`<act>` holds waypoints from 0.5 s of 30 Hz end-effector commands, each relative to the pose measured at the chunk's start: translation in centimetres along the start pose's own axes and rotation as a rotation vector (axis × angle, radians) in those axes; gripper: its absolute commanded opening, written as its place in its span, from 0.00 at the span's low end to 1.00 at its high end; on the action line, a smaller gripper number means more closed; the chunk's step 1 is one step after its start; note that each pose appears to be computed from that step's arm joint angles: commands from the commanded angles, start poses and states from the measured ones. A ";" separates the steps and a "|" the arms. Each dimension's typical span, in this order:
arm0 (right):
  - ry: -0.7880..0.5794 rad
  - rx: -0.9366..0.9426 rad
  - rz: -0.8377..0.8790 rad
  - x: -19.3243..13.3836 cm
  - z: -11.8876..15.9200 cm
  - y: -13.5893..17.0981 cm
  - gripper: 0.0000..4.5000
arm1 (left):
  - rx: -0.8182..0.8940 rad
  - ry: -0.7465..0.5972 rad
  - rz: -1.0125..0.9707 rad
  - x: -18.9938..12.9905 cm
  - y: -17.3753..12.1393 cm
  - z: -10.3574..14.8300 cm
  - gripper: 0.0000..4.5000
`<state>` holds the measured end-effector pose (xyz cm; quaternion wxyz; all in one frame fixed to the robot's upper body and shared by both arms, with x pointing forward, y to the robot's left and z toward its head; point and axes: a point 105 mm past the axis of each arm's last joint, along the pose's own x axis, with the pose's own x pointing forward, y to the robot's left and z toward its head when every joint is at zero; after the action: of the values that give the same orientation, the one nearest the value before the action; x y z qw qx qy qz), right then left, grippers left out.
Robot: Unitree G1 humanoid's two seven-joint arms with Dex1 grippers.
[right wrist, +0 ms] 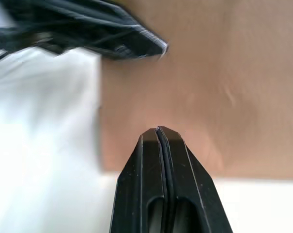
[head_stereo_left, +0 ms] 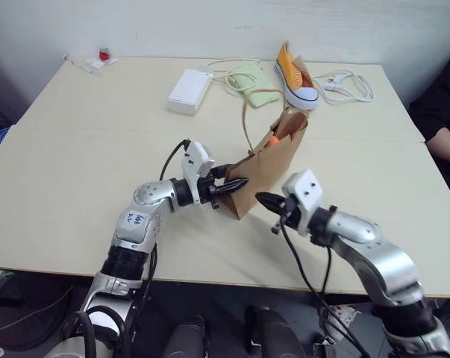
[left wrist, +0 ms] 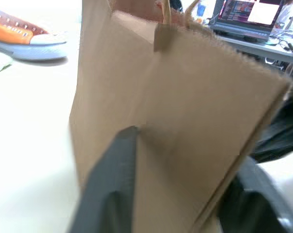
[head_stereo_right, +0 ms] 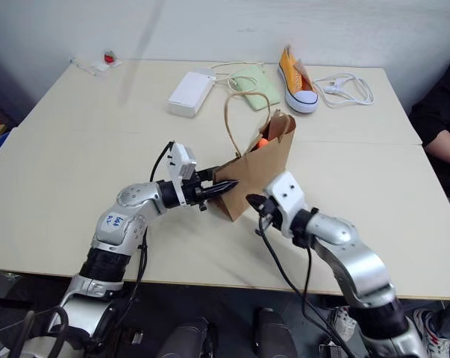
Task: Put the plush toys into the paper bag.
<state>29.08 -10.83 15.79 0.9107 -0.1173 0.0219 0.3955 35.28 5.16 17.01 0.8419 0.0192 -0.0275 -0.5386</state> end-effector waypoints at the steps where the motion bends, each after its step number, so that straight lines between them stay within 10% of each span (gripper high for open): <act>1: -0.061 -0.056 -0.022 -3.0 2.5 -0.2 0.00 | -0.003 -0.065 -0.084 0.5 -0.2 1.5 0.13; 6: 0.015 -0.034 -0.070 -8.1 2.5 -1.3 0.00 | -0.014 -0.056 -0.423 -0.8 -2.6 2.6 0.01; 15: 0.176 0.008 0.062 -16.2 3.1 0.0 0.68 | 0.147 0.036 -0.571 -0.1 -1.3 1.8 0.00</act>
<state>18.27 -21.72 19.89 0.8971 -0.1359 0.1187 0.4034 33.99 4.97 18.56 0.6674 0.0690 -0.0326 -0.7407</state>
